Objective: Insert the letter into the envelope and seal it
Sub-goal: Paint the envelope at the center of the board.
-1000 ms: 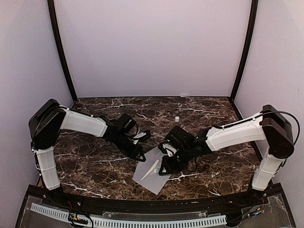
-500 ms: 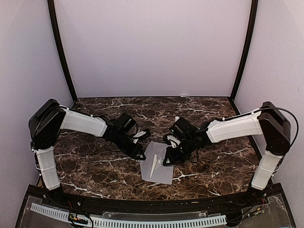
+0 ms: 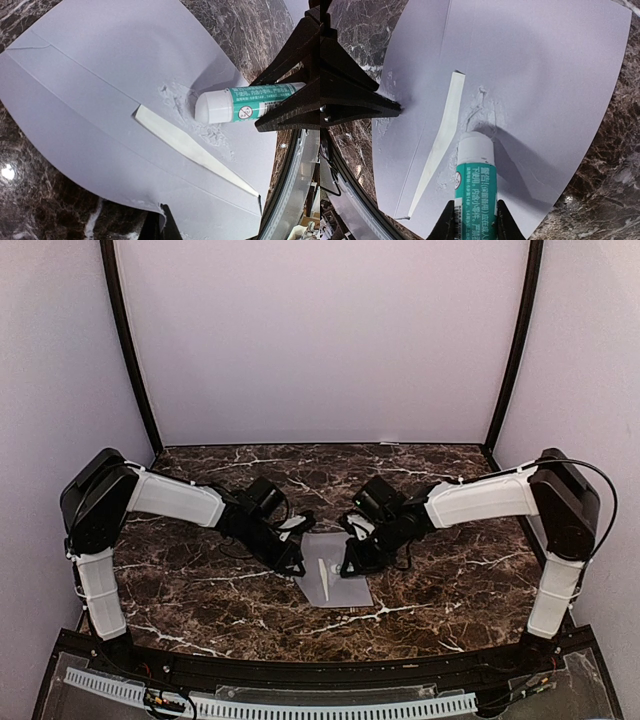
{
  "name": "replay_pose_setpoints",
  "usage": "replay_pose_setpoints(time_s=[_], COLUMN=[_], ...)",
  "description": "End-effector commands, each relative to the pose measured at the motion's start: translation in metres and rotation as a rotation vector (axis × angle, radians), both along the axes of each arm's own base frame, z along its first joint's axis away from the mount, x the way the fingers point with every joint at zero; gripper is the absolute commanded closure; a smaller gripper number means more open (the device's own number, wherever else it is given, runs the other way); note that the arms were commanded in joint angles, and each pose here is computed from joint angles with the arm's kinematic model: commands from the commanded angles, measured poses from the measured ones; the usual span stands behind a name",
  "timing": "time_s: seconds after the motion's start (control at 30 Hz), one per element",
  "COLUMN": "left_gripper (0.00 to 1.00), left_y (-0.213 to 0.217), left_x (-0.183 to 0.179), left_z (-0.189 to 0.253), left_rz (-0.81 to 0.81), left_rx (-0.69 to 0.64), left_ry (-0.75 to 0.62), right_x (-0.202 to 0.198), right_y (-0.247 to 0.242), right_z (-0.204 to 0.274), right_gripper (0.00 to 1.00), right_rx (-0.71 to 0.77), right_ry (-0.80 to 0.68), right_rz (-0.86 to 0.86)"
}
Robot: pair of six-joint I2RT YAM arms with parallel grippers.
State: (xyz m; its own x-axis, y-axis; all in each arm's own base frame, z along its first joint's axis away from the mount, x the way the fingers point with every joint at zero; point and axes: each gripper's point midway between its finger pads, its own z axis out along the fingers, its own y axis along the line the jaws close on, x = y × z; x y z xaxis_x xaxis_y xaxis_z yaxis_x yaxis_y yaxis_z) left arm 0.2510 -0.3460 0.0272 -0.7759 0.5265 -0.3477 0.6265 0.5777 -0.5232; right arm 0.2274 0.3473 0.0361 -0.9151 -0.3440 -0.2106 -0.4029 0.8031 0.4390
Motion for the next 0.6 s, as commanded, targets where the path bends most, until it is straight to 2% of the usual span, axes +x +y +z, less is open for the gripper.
replay_pose_setpoints(time_s=[0.0, 0.27, 0.47, 0.53, 0.57], left_gripper=[1.0, 1.0, 1.0, 0.91, 0.81], left_y=[-0.004, 0.002, 0.003, 0.004, 0.005], left_x=[-0.016, -0.003, 0.008, 0.01, 0.011], left_z=[0.002, 0.005, 0.021, 0.024, 0.026], left_rz=[-0.048, -0.001, 0.034, 0.043, 0.048], left_rx=[-0.022, 0.024, 0.006, 0.005, 0.006], left_ry=[0.045, -0.015, -0.077, -0.086, -0.092], right_x=[-0.006, -0.01, -0.025, -0.03, -0.032], right_y=[-0.059, -0.045, -0.045, -0.043, -0.041], right_z=[-0.06, -0.023, 0.008, 0.018, 0.024], right_gripper=[1.0, 1.0, 1.0, 1.0, 1.0], right_rx=[-0.295, -0.2, -0.118, -0.087, -0.068], right_ry=[0.058, 0.042, 0.046, 0.034, 0.026], right_rz=[-0.053, -0.041, -0.044, -0.035, -0.028])
